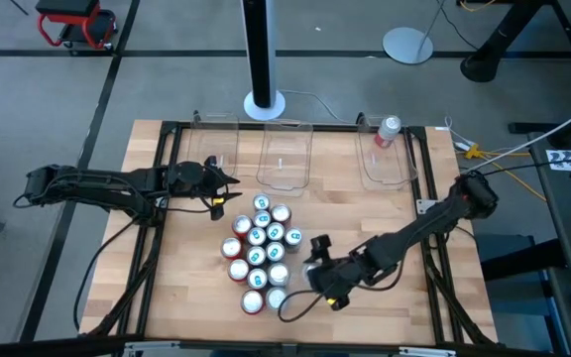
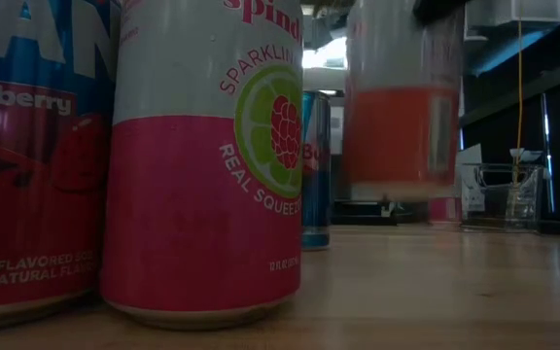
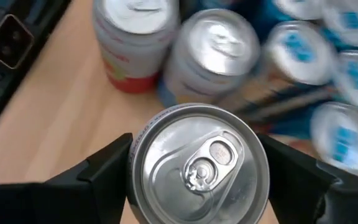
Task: Sort soda cans
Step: Put the orange-white soda can into the right transparent bin
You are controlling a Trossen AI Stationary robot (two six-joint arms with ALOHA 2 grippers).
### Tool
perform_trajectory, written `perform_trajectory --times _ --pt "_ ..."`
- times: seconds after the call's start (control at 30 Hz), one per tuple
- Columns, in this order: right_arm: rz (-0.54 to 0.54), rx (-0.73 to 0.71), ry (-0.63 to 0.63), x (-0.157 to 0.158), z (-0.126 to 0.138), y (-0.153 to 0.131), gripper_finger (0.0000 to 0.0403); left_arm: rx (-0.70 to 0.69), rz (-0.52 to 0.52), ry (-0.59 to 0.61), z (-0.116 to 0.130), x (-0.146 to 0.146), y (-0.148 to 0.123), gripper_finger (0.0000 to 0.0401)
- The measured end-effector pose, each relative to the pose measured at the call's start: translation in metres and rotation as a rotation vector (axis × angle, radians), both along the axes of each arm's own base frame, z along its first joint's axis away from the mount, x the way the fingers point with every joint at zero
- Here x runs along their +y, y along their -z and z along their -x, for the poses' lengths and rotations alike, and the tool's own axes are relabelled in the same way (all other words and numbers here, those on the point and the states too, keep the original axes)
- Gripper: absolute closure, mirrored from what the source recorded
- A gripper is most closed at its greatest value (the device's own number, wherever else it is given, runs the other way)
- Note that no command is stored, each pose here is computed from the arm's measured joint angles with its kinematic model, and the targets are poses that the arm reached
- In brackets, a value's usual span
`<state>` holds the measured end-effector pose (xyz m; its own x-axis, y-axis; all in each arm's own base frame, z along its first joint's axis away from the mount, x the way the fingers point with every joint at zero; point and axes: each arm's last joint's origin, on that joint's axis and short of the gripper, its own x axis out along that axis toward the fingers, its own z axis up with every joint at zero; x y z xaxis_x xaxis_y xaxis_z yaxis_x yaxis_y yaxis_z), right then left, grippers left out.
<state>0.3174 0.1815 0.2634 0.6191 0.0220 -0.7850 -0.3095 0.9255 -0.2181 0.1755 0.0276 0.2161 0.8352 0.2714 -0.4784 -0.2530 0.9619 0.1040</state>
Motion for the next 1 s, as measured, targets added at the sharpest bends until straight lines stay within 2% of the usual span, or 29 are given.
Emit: perform_trajectory --times 0.3,0.47,0.73,1.0 --pt "0.208 0.055 0.141 -0.034 0.045 -0.037 0.0111 0.0 0.001 0.0 0.0 0.0 0.0 0.0232" --pt "0.294 0.109 0.237 -0.065 0.064 -0.053 0.0111 -0.001 0.003 -0.002 0.0 0.0 0.0 0.0232" --pt "0.377 0.139 0.344 -0.127 0.073 -0.074 0.0111 -0.002 0.001 -0.001 0.0 0.0 0.0 0.0232" --pt "0.441 0.249 0.444 -0.184 0.082 -0.081 0.0111 0.001 0.003 -0.002 0.0 0.0 0.0 0.0232"
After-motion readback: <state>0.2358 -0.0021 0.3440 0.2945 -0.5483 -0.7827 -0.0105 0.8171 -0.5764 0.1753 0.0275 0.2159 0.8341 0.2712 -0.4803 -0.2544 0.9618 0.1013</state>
